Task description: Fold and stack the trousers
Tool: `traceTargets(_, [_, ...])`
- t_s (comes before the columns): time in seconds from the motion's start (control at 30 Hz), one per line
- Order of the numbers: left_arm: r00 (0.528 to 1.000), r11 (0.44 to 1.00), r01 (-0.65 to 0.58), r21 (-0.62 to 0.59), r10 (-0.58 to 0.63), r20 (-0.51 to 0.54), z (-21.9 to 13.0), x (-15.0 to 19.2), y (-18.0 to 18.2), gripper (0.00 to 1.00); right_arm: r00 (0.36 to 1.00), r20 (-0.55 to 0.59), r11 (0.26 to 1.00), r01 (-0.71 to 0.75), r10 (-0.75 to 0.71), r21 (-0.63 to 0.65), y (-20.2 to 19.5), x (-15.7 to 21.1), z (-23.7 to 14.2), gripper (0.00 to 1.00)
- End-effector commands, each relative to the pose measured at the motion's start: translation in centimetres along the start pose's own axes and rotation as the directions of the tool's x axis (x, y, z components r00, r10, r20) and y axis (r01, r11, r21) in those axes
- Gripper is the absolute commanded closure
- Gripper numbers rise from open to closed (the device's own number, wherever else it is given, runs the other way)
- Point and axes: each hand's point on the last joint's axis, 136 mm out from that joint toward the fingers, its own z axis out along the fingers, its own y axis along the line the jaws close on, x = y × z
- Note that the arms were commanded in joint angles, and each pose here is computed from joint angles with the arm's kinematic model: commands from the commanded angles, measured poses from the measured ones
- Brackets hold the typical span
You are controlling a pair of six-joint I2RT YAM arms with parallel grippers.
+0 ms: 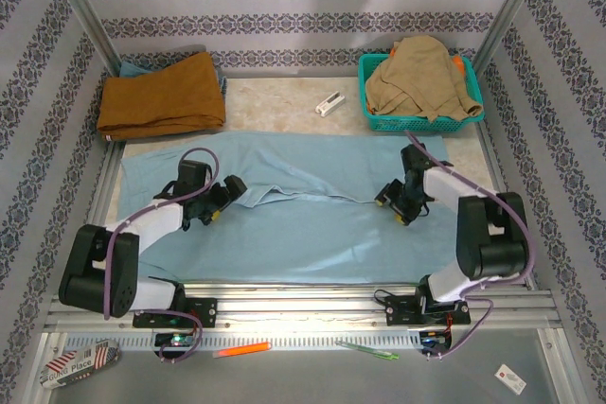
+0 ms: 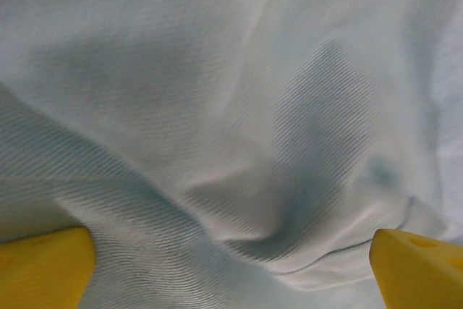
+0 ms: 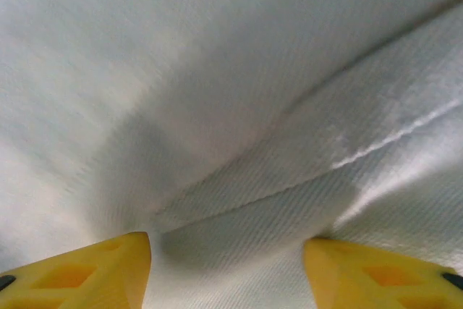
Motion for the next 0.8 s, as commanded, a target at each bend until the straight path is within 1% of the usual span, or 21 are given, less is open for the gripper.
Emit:
traceTargets(0.0, [0.999, 1.0, 0.023, -0.004, -0.023, 0.032, 1.2, -1.9, -0.1, 0.0, 0.996, 0.056, 0.998, 0.064, -0.064, 0.004, 1.3, -3.3, 0.4, 0.39])
traceTargets(0.17, [0.998, 0.999, 0.051, -0.017, -0.051, 0.044, 1.9, -3.9, -0.4, 0.0, 0.998, 0.036, 0.998, 0.06, -0.059, -0.03, 3.0, -5.7, 0.4, 0.39])
traceTargets(0.27, [0.999, 0.999, 0.04, -0.011, -0.039, 0.032, 1.1, -4.3, -1.4, 0.0, 0.998, 0.029, 0.996, 0.065, -0.063, -0.061, 3.6, -5.7, -0.1, 0.39])
traceTargets(0.33, [0.998, 0.999, 0.023, -0.028, -0.022, 0.052, -0.3, -4.4, -1.6, 0.0, 0.997, 0.026, 0.992, 0.075, -0.073, -0.102, 4.1, -5.1, -0.8, 0.39])
traceTargets(0.43, [0.994, 0.996, 0.004, -0.095, 0.006, 0.109, -3.5, -4.9, -1.3, 0.0, 0.994, 0.045, 0.982, 0.105, -0.099, -0.159, 4.8, -3.9, -2.7, 0.39])
traceTargets(0.53, [0.987, 0.989, 0.03, -0.148, -0.006, 0.163, -6.6, -5.2, -0.7, 0.0, 0.986, 0.073, 0.965, 0.16, -0.148, -0.207, 5.9, -2.2, -4.7, 0.38])
traceTargets(0.6, [0.982, 0.99, 0.063, -0.129, -0.038, 0.185, -8.0, -5.2, -0.4, 0.0, 0.978, 0.083, 0.951, 0.204, -0.189, -0.235, 6.8, -0.8, -5.6, 0.38])
traceTargets(0.67, [0.976, 0.987, 0.13, -0.097, -0.11, 0.187, -9.1, -4.8, 0.6, 0.0, 0.967, 0.091, 0.933, 0.254, -0.239, -0.253, 7.6, 0.7, -6.5, 0.38])
traceTargets(0.7, [0.971, 0.982, 0.16, -0.098, -0.139, 0.192, -9.6, -4.6, 1.3, 0.0, 0.962, 0.094, 0.927, 0.271, -0.255, -0.257, 7.8, 1.4, -6.7, 0.38])
traceTargets(0.77, [0.957, 0.963, 0.227, -0.143, -0.194, 0.214, -10.8, -4.0, 3.4, 0.0, 0.951, 0.103, 0.909, 0.31, -0.293, -0.279, 8.3, 2.8, -7.2, 0.38])
